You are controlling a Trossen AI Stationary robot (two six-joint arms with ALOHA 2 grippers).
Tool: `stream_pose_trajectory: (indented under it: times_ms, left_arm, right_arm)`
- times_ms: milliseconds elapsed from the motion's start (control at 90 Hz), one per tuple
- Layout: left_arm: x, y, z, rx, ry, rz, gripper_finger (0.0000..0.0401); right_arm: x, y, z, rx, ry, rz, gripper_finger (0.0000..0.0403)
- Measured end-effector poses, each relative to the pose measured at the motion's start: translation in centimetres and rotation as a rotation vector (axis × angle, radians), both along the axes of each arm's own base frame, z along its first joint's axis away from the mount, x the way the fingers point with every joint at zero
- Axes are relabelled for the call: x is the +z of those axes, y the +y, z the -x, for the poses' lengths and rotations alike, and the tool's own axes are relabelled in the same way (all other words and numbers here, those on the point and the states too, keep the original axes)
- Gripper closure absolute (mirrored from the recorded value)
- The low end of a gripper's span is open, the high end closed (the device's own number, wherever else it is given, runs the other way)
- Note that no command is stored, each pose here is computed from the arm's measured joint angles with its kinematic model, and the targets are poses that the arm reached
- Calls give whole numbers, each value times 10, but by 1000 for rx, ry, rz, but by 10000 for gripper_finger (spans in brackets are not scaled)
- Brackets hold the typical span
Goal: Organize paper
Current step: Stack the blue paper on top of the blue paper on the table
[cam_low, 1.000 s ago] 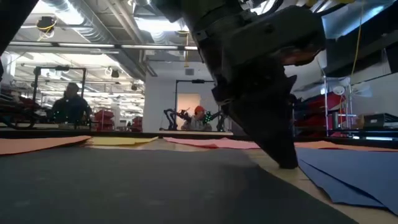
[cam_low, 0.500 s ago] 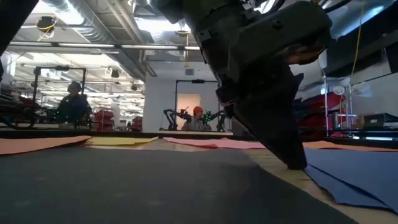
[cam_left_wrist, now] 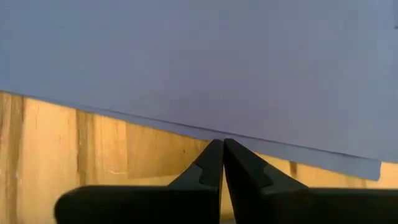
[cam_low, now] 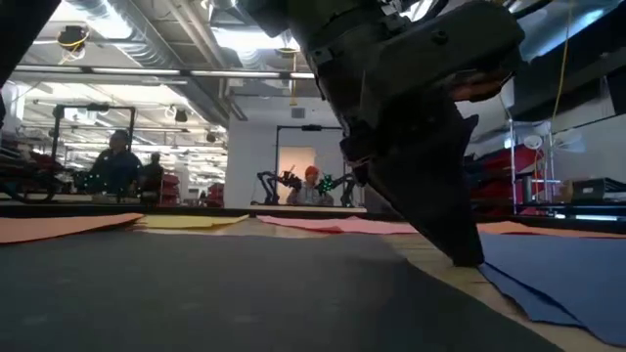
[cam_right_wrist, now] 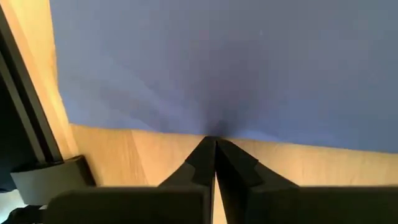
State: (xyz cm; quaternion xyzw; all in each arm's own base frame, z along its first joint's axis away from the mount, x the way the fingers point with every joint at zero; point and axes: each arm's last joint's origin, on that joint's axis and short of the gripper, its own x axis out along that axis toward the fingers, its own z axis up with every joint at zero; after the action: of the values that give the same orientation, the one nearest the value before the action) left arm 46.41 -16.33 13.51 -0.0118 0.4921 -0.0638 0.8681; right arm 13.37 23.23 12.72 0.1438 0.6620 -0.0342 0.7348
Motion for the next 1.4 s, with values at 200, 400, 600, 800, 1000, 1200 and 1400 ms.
stream_pose_trajectory:
  times_ms: [200,400,600,800,1000,1200,1400]
  left_arm:
    - [1,-3,0,-4,-12,1,401]
    - [1,-4,0,-17,-16,-4,401]
    - [1,-2,0,-24,-16,-12,401]
    - [1,-2,0,-38,-15,-22,401]
    - [1,-1,0,-36,-15,-26,401]
    - [1,5,-2,-27,-16,-32,401]
    - [2,9,-4,-28,-20,-39,401]
  right_arm:
    - [0,0,0,-2,-8,4,403]
    - [0,0,-1,-2,-18,3,403]
    - [0,0,-1,-2,-23,2,403]
    - [0,0,-1,-3,-28,2,403]
    - [0,0,-2,-4,-34,3,403]
    - [0,2,-3,-5,-46,-12,403]
    - [0,2,-3,-5,-48,-19,403]
